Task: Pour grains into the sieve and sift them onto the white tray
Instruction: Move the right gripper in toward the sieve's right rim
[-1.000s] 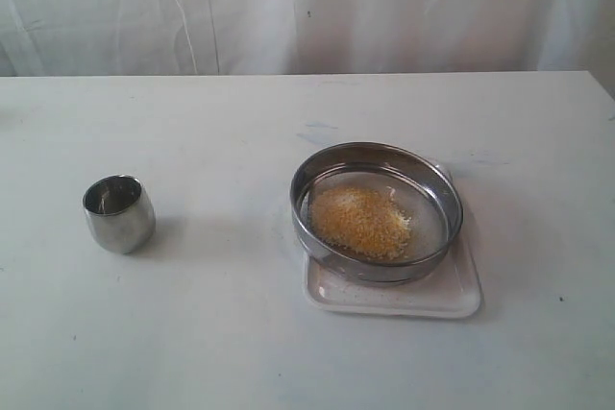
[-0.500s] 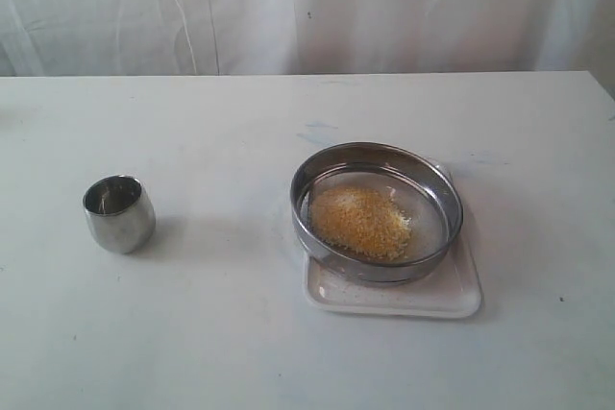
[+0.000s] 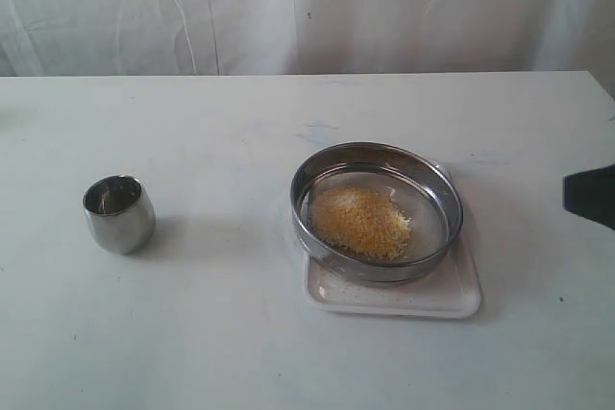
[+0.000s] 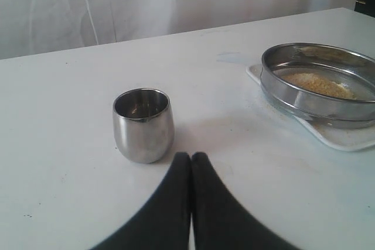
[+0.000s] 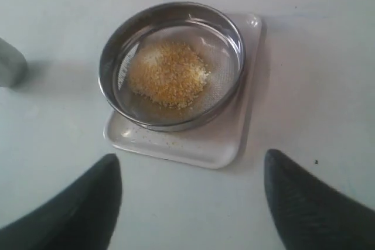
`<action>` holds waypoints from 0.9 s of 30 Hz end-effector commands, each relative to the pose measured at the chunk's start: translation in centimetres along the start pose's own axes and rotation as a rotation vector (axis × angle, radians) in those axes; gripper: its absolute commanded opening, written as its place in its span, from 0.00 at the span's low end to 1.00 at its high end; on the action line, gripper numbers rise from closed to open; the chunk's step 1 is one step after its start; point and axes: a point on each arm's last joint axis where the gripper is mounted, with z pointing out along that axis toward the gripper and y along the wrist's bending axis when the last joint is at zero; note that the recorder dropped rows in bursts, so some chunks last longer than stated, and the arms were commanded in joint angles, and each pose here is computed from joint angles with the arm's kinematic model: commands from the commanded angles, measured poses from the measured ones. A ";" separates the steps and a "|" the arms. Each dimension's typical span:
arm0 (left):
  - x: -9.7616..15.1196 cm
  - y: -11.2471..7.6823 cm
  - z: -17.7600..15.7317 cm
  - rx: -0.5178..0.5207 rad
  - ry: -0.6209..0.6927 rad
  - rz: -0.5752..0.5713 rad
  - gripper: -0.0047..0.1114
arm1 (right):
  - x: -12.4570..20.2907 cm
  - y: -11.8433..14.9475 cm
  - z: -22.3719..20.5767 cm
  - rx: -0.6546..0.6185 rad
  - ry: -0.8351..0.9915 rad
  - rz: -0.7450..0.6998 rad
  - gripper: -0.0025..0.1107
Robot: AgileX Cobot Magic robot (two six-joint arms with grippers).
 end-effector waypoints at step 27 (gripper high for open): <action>0.1 0.0 0.0 0.004 -0.001 -0.007 0.04 | -5.5 -5.4 23.5 0.074 0.500 -0.060 0.58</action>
